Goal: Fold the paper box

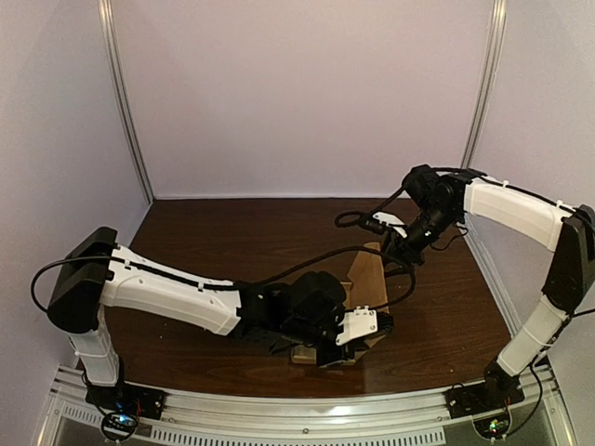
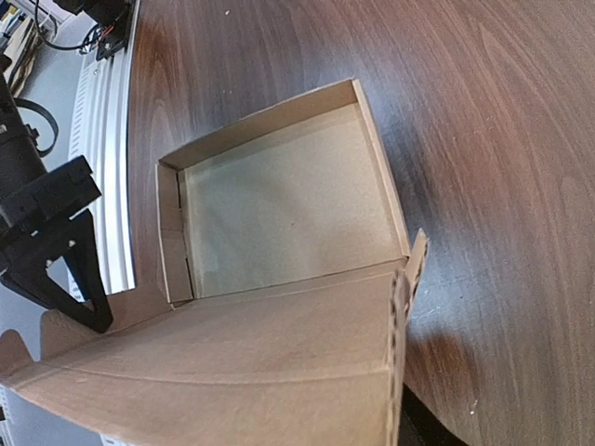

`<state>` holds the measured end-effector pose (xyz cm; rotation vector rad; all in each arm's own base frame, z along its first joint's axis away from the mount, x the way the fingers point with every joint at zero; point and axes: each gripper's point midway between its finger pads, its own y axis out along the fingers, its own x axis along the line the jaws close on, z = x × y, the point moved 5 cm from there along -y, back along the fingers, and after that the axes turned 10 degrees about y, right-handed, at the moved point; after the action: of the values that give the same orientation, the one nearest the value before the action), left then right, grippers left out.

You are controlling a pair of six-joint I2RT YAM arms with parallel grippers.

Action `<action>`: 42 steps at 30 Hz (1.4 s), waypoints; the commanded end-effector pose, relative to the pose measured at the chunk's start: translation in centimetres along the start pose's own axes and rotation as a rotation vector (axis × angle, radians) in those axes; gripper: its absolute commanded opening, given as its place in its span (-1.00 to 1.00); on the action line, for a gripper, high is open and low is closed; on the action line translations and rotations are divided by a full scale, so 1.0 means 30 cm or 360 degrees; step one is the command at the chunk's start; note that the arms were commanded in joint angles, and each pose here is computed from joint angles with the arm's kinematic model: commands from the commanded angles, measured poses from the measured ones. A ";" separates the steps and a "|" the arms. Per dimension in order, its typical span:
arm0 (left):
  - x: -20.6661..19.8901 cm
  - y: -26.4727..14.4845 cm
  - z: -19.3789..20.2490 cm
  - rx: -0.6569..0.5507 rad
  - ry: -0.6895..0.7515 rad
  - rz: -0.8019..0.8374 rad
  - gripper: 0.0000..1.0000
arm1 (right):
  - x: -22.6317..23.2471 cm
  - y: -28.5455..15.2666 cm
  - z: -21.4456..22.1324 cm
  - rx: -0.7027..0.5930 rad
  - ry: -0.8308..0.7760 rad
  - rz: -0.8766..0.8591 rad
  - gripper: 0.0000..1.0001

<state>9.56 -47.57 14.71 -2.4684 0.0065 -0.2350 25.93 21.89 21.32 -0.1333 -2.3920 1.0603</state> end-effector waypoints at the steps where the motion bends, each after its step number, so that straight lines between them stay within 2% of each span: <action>1: 0.053 0.000 -0.055 -0.0175 0.0071 -0.0037 -0.91 | 0.036 -0.027 -0.024 0.0055 0.0111 -0.0055 0.02; 5: 0.094 0.008 -0.073 -0.0253 0.0100 -0.0123 -0.89 | 0.084 -0.031 -0.043 0.0048 0.0212 -0.0206 0.04; 9: 0.125 0.024 -0.096 -0.0291 0.0147 -0.0131 -0.88 | 0.121 -0.011 -0.054 0.0081 0.0166 -0.0217 0.07; 16: 0.159 0.056 -0.096 -0.0216 0.0242 -0.0175 -0.87 | 0.143 0.014 -0.057 0.0205 0.0206 -0.0292 0.09; 18: 0.177 0.055 -0.090 -0.0220 0.0218 -0.0222 -0.87 | 0.146 0.002 -0.052 0.0236 0.0230 -0.0259 0.09; 21: 0.194 0.054 -0.079 -0.0227 0.0197 -0.0294 -0.87 | 0.130 -0.041 -0.058 0.0272 0.0246 -0.0063 0.14; 26: 0.224 0.056 -0.075 -0.0258 0.0161 -0.0404 -0.87 | 0.141 -0.124 -0.107 0.0160 0.0291 0.0063 0.21; 32: 0.275 0.046 -0.084 -0.0319 0.0075 -0.0531 -0.86 | 0.139 -0.213 -0.142 0.0130 0.0338 0.0258 0.29; 42: 0.340 0.079 -0.084 -0.0390 -0.0123 -0.0739 -0.84 | 0.143 -0.247 -0.173 0.0026 0.0476 0.0278 0.49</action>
<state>17.73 -51.02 16.17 -2.6385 -0.4454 -0.4015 26.53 22.22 30.95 -0.4341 -2.2074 1.0585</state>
